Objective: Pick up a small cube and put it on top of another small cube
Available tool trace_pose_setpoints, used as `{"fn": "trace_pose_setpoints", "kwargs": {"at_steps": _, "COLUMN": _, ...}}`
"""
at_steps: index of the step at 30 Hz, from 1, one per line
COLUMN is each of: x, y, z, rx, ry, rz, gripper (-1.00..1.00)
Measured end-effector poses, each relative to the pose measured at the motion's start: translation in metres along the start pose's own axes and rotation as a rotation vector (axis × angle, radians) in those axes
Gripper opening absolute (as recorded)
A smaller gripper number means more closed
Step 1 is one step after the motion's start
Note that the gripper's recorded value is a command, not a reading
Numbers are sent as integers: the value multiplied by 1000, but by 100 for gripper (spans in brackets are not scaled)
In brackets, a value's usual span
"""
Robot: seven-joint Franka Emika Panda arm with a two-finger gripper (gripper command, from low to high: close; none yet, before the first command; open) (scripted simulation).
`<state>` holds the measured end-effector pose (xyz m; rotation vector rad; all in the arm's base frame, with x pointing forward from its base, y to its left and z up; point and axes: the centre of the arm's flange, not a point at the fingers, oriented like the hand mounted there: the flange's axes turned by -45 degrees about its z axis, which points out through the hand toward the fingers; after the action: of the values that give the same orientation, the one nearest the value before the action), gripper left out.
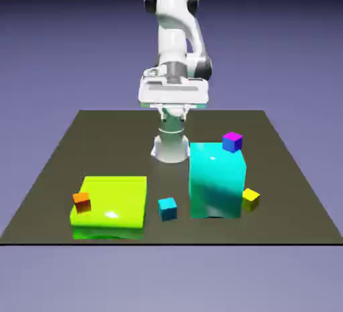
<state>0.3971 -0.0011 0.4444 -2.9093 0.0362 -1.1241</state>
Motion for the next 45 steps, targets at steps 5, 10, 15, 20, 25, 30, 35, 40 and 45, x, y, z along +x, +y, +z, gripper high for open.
{"fn": "trace_pose_setpoints", "kwargs": {"at_steps": 5, "x": -23, "y": 23, "z": 62, "rx": -9, "ry": -245, "rz": 342, "gripper": 0}}
{"fn": "trace_pose_setpoints", "kwargs": {"at_steps": 10, "x": -57, "y": 42, "z": 119, "rx": -63, "ry": -483, "rz": 680, "gripper": 0}}
{"fn": "trace_pose_setpoints", "kwargs": {"at_steps": 15, "x": -101, "y": 57, "z": 170, "rx": -160, "ry": -709, "rz": 1008, "gripper": 0}}
{"fn": "trace_pose_setpoints", "kwargs": {"at_steps": 20, "x": -148, "y": 69, "z": 210, "rx": -288, "ry": -903, "rz": 1310, "gripper": 0}}
{"fn": "trace_pose_setpoints", "kwargs": {"at_steps": 25, "x": -183, "y": 58, "z": 246, "rx": -285, "ry": -903, "rz": 1309, "gripper": 0}}
{"fn": "trace_pose_setpoints", "kwargs": {"at_steps": 30, "x": -186, "y": 57, "z": 249, "rx": -285, "ry": -902, "rz": 1309, "gripper": -100}}
{"fn": "trace_pose_setpoints", "kwargs": {"at_steps": 35, "x": -142, "y": 74, "z": 215, "rx": -309, "ry": -880, "rz": 1302, "gripper": -100}}
{"fn": "trace_pose_setpoints", "kwargs": {"at_steps": 40, "x": -103, "y": 1, "z": 219, "rx": -175, "ry": -916, "rz": 759, "gripper": -100}}
{"fn": "trace_pose_setpoints", "kwargs": {"at_steps": 45, "x": -62, "y": -66, "z": 209, "rx": -76, "ry": -881, "rz": 246, "gripper": -100}}
